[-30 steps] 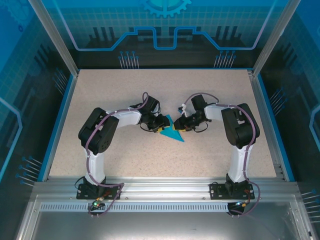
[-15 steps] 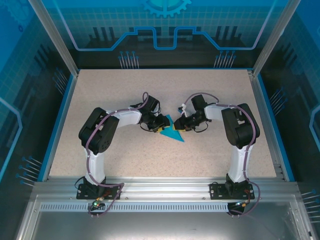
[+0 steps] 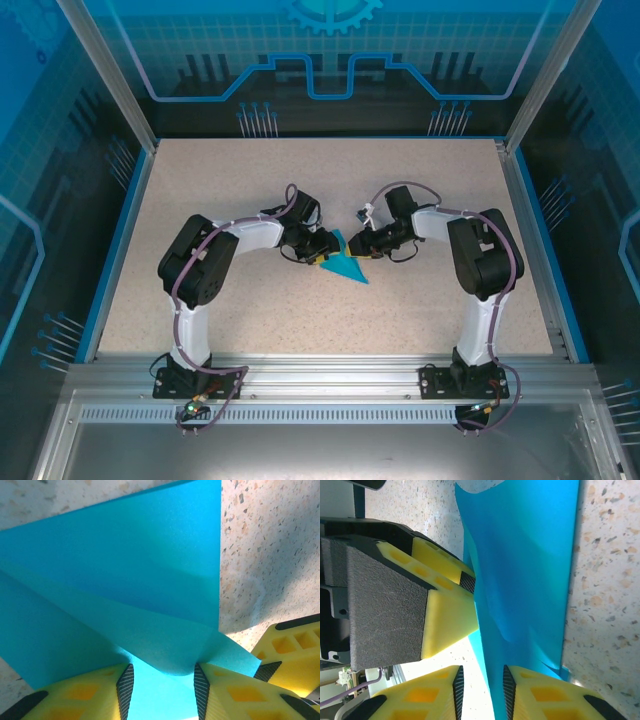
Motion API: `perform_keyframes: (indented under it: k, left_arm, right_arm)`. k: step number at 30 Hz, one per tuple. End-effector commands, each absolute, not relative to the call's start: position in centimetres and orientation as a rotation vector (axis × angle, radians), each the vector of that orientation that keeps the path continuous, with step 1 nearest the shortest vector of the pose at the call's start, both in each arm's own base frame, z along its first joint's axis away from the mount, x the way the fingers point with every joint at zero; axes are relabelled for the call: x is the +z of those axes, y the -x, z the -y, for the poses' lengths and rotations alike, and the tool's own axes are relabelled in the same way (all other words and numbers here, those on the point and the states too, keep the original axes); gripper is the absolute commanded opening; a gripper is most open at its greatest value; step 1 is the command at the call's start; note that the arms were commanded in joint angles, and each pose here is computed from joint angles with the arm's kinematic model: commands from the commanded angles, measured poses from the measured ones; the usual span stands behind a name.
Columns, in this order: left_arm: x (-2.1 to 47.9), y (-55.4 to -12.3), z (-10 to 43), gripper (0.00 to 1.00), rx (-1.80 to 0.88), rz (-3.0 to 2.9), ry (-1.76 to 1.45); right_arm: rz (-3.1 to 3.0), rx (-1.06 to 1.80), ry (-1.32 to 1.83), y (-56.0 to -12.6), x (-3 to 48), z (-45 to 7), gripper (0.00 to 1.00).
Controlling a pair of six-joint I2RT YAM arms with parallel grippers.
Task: Fold a paper plane with a square sheet of paper (fold left side to right side)
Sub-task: Fourth fold the wing at the center of the table.
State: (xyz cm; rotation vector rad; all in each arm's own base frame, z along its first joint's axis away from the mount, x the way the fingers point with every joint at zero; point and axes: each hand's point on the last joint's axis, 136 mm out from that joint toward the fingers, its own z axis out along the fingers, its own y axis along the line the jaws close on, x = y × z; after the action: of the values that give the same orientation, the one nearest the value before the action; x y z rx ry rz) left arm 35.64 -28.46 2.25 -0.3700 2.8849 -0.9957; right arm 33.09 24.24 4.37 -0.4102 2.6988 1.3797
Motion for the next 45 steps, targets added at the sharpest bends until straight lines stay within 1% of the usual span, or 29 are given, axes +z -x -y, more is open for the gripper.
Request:
perform_keyframes:
  k: [1,5,10,13,18,20,21,22,27,28,31,40,45]
  left_arm:
    - [0.2,-34.9,27.4,0.42,-0.889,-2.953,0.400]
    - [0.3,-34.9,27.5,0.42,-0.890,-2.951,0.397]
    - [0.2,-34.9,27.4,0.42,-0.886,-2.956,0.399]
    - [0.2,-34.9,27.5,0.42,-0.887,-2.955,0.395]
    - [0.3,-34.9,27.4,0.42,-0.888,-2.954,0.396]
    - [0.2,-34.8,27.4,0.42,-0.885,-2.955,0.396]
    - [0.2,-34.9,27.4,0.42,-0.884,-2.955,0.397]
    - [0.3,-34.9,27.4,0.42,-0.885,-2.955,0.397]
    - [0.2,-34.8,27.3,0.42,-0.880,-2.956,0.400]
    - [0.2,-34.9,27.3,0.42,-0.880,-2.956,0.401]
    - [0.2,-34.8,27.4,0.42,-0.882,-2.956,0.399]
    - [0.3,-34.9,27.3,0.42,-0.881,-2.953,0.397]
    - [0.3,-34.9,27.3,0.42,-0.880,-2.954,0.397]
  right_arm:
    - [-2.675,1.407,0.419,-33.4,5.0,-24.0,0.28]
    - [-2.682,1.397,0.416,-33.6,4.8,-24.0,0.24]
    - [-2.707,1.374,0.415,-33.6,4.1,-23.9,0.14]
    - [-2.716,1.368,0.413,-33.6,3.7,-23.9,0.11]
    - [-2.722,1.379,0.411,-33.6,3.4,-24.0,0.08]
    - [-2.717,1.387,0.416,-33.5,3.6,-24.1,0.10]
    - [-2.712,1.383,0.422,-33.4,3.8,-24.1,0.16]
    - [-2.713,1.372,0.423,-33.4,3.8,-24.0,0.19]
    - [-2.714,1.281,0.428,-33.3,4.5,-23.2,0.32]
    - [-2.720,1.265,0.430,-33.2,4.4,-23.1,0.34]
    - [-2.746,1.233,0.445,-32.7,4.1,-23.0,0.35]
    - [-2.807,1.193,0.497,-31.0,2.7,-23.8,0.36]
    - [-2.812,1.211,0.528,-30.5,2.5,-24.3,0.33]
